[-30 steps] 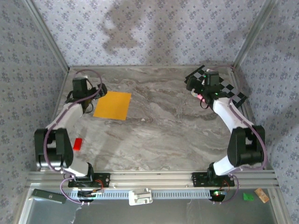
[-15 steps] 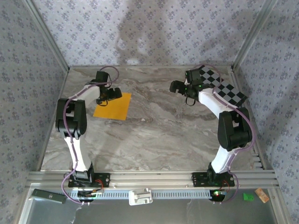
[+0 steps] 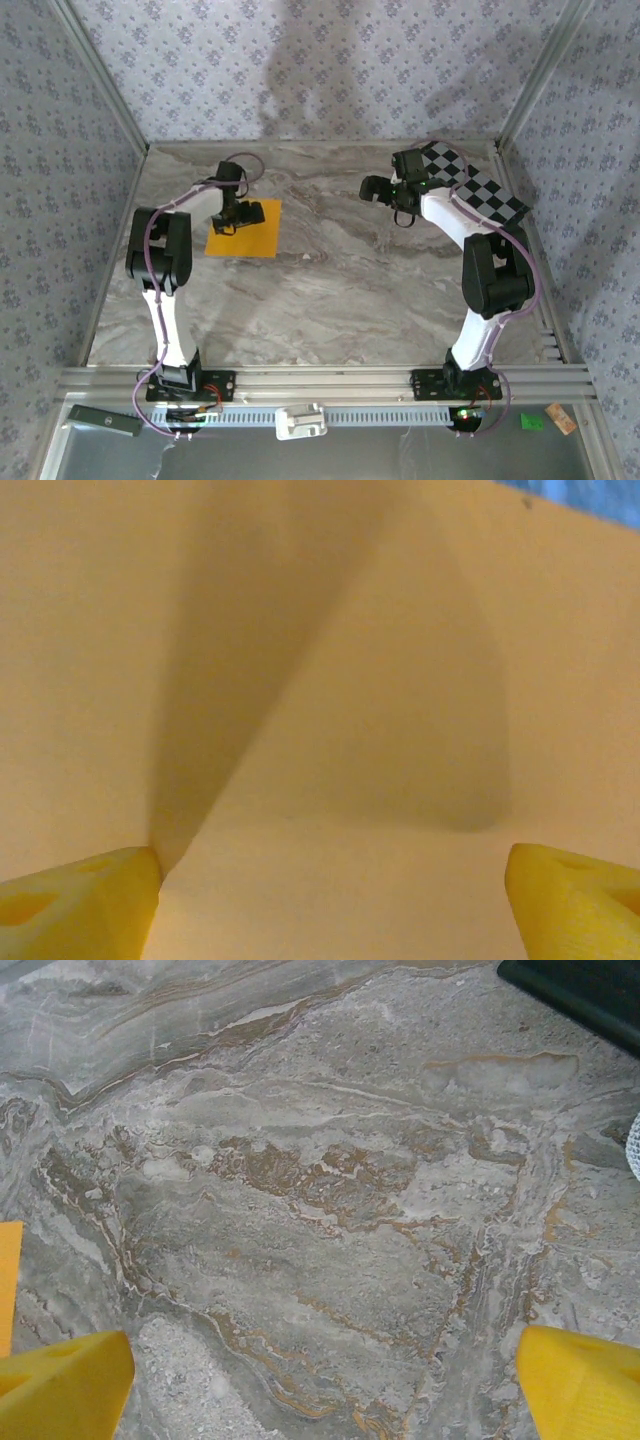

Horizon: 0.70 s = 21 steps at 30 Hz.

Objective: Fold a paper plane with a square sheet of paper (pick it up from the middle)
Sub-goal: Move the square sheet of paper to the center of the table.

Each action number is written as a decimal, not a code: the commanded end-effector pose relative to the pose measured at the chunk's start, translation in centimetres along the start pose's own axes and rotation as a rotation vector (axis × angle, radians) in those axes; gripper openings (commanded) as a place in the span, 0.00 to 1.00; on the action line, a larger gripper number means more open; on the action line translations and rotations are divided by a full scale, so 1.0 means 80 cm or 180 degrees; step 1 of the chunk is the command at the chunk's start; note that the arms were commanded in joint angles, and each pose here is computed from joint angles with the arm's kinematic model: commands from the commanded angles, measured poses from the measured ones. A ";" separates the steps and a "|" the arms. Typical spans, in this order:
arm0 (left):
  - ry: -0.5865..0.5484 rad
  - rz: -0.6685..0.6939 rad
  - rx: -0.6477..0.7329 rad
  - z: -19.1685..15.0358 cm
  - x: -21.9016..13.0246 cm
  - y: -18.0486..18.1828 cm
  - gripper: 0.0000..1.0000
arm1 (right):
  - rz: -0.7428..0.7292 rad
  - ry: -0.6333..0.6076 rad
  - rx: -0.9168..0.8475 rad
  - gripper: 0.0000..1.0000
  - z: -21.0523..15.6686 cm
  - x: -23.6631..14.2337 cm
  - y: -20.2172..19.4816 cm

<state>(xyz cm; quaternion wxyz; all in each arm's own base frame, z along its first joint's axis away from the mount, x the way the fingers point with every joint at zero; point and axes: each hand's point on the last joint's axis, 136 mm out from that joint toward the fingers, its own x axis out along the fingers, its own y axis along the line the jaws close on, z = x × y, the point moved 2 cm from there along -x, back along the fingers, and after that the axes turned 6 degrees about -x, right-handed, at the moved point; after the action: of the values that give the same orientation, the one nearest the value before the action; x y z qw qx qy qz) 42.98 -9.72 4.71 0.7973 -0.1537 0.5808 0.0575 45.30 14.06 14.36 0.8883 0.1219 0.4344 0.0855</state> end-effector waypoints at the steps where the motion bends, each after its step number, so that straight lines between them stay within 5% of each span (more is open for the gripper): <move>1: 0.0591 0.0129 0.0109 -0.084 0.001 -0.004 0.89 | 0.0042 0.0041 0.0034 1.00 0.003 0.006 0.008; 11: 0.0672 -0.0049 0.0435 -0.177 -0.036 -0.088 0.89 | 0.0045 0.0097 0.0044 1.00 -0.008 0.014 0.009; 21: 0.0521 -0.0092 0.0615 -0.144 -0.099 -0.111 1.00 | 0.0159 0.0255 0.0337 1.00 -0.029 0.003 0.008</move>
<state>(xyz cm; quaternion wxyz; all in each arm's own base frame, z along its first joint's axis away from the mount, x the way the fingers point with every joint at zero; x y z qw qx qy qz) 32.36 -21.49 7.99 0.7549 -0.0916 0.6490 -0.0243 44.41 15.02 12.14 0.8684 0.1492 0.4639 0.0913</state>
